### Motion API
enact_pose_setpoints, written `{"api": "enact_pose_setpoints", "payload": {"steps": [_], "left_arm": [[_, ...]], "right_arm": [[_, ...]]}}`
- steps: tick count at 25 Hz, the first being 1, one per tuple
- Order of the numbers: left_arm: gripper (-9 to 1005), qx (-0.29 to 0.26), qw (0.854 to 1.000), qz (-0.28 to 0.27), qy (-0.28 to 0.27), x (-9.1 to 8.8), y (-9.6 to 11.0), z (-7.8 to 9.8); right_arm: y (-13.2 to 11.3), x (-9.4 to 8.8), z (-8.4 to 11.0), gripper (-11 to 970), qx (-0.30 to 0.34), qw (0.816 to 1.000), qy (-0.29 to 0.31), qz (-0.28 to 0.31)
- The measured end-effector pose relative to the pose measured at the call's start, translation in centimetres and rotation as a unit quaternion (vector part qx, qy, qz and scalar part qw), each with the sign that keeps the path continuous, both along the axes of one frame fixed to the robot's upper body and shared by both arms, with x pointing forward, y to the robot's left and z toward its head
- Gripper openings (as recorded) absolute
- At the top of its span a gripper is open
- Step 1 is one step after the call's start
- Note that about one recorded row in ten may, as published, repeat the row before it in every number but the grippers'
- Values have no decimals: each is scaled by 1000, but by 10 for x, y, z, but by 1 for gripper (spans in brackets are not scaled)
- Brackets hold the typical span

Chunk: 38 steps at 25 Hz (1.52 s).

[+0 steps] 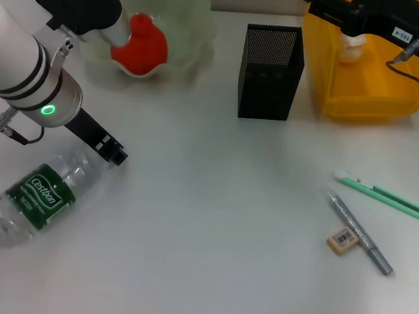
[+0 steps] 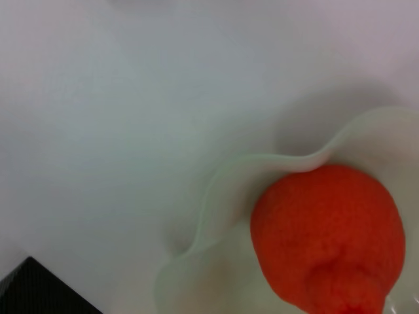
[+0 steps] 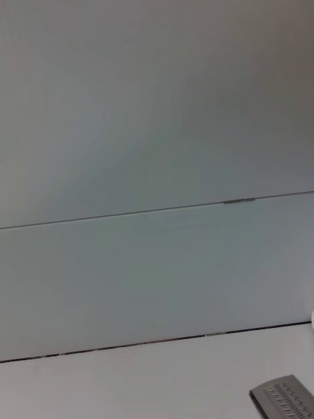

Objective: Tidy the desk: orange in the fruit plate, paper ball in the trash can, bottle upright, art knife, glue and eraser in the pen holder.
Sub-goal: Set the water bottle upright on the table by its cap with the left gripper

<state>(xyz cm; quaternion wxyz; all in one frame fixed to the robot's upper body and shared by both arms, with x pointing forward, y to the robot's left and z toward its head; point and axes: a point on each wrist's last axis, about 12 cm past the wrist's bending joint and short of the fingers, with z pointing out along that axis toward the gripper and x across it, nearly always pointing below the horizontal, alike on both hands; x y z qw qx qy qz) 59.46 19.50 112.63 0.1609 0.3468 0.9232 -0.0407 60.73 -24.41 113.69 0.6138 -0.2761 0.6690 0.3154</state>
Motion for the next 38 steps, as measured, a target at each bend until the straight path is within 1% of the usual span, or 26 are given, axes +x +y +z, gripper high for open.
{"api": "enact_pose_setpoints", "payload": {"steps": [2, 3, 5, 6, 8, 11, 12, 13, 17, 19, 20, 21, 22, 23, 25, 26, 27, 28, 30, 33, 35, 37, 38], "left_arm": [[431, -1, 1000, -1, -6, 0, 1, 3], [431, -14, 1000, -2, -23, -1, 3, 10], [431, -42, 998, 1, -45, -2, 9, 20], [431, -42, 998, 1, -45, -2, 9, 20], [431, -90, 994, 2, -66, -5, 16, 29], [432, -142, 986, 7, -86, -7, 30, 33], [432, -168, 981, 9, -97, -10, 39, 34], [432, -168, 981, 9, -97, -10, 39, 34], [432, -222, 966, -8, -132, -17, 50, 34], [432, -227, 964, -10, -138, -19, 52, 34], [431, -238, 958, -17, -156, -22, 56, 36], [431, -238, 958, -17, -156, -22, 56, 36], [431, -247, 953, -23, -173, -25, 59, 36], [434, -247, 953, -23, -173, -25, 59, 36], [441, -261, 944, -32, -200, -29, 64, 33], [444, -261, 944, -32, -200, -29, 64, 33], [448, -265, 941, -34, -210, -31, 67, 32], [451, -275, 933, -38, -230, -34, 70, 29], [458, -291, 925, -39, -242, -36, 73, 26], [468, -291, 925, -39, -242, -36, 73, 26], [475, -326, 908, -31, -260, -39, 85, 17], [482, -341, 902, -27, -264, -42, 91, 12], [485, -341, 902, -27, -264, -42, 91, 12]], "right_arm": [[0, 0, 0, 700, 0, 1000, 0, -1], [0, 0, 0, 700, 1, 1000, 0, -1], [0, 0, 0, 700, 1, 1000, 1, -1], [0, 0, 0, 701, 1, 1000, 1, -1], [0, 0, 0, 701, 2, 1000, 1, -1], [0, 0, 0, 701, 4, 1000, 1, -1], [1, 0, 1, 701, 7, 1000, 0, -1], [1, 0, 1, 701, 7, 1000, 0, -1], [3, 1, 2, 700, 8, 1000, -1, 1], [4, 2, 3, 700, 9, 1000, -1, 2], [4, 2, 3, 700, 9, 1000, -1, 3], [4, 2, 3, 701, 9, 1000, -1, 3], [4, 2, 3, 701, 9, 1000, -1, 3], [4, 2, 3, 701, 9, 1000, -1, 3], [5, 2, 3, 701, 10, 1000, -1, 5], [5, 2, 3, 701, 10, 1000, -1, 5], [5, 2, 3, 701, 11, 1000, -1, 6], [5, 2, 3, 701, 11, 1000, -1, 6], [6, 2, 4, 701, 12, 1000, -1, 6], [6, 2, 4, 700, 12, 1000, -2, 7], [7, 3, 5, 700, 12, 1000, -3, 8], [8, 4, 6, 700, 12, 1000, -4, 10], [8, 4, 6, 700, 12, 1000, -4, 10]]}}
